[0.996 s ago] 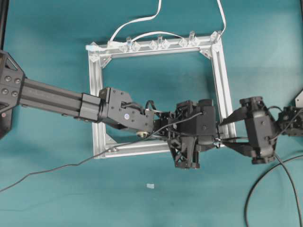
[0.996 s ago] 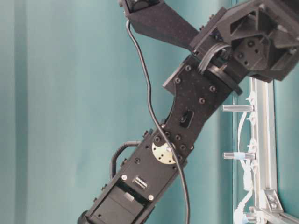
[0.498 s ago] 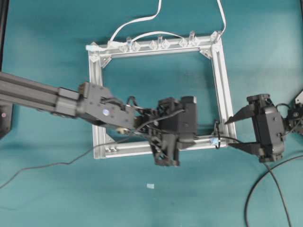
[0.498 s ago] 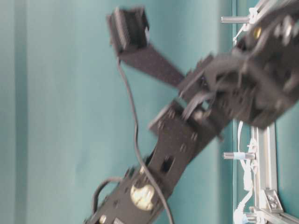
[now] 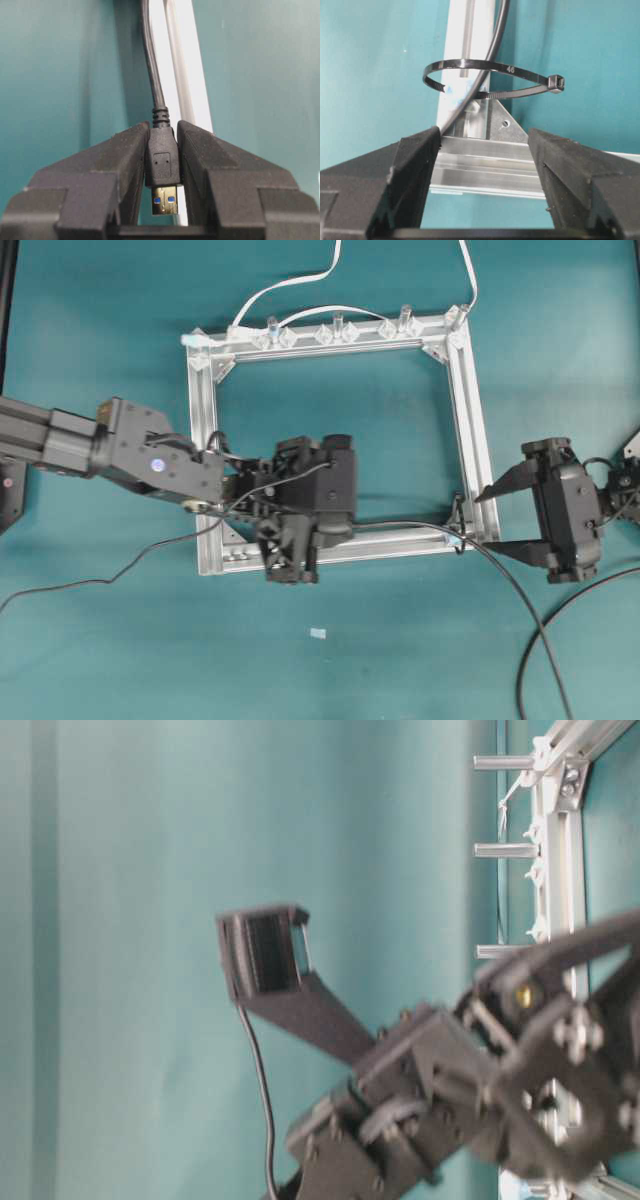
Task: Insert the wire through the string loop located on the right side.
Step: 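Open the right gripper and pull the cable leftward with the left gripper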
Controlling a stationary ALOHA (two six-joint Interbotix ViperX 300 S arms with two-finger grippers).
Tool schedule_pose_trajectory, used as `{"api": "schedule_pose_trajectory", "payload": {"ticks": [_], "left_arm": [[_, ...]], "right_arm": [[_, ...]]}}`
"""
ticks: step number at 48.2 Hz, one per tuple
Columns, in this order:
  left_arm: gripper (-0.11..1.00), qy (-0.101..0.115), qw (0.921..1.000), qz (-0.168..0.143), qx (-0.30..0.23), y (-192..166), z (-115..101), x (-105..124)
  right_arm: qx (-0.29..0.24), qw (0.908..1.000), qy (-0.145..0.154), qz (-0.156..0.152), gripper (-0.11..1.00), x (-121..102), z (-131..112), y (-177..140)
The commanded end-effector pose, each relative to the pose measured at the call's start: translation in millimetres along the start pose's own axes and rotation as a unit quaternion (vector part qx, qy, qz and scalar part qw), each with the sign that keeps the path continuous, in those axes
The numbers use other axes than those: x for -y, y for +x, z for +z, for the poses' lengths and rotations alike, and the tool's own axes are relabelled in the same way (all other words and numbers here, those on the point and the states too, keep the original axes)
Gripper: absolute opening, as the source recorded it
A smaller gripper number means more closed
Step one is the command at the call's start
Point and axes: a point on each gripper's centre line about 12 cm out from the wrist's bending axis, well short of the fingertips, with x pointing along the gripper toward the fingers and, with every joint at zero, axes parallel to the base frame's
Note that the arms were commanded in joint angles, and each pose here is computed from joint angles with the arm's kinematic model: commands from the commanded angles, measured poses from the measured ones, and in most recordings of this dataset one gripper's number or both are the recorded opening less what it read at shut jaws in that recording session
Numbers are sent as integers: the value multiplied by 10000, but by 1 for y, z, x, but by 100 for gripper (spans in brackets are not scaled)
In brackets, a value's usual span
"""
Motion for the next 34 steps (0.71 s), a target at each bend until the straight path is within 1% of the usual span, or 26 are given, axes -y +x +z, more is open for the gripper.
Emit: {"api": "schedule_pose_trajectory", "payload": {"ticks": [1, 10, 18, 25, 28, 34], "left_arm": [[22, 0, 9999, -25, 159, -21, 10, 2], [22, 9, 9999, -28, -118, -39, -8, 2], [22, 51, 9993, -72, -377, -54, -23, 7], [22, 71, 9987, -98, -495, -64, -33, 10], [22, 62, 9985, -100, -527, -66, -36, 10], [22, -27, 9979, -119, -639, -69, -43, 13]], "right_arm": [[126, 9999, 19, 23, 82, -2, 8, 0], [98, 9999, 18, 35, 82, -2, 7, 0], [105, 9999, 20, 37, 82, -2, 7, 0], [105, 9999, 20, 37, 82, -2, 7, 0], [105, 9999, 20, 37, 82, -2, 7, 0], [105, 9999, 20, 37, 82, -2, 7, 0]]}}
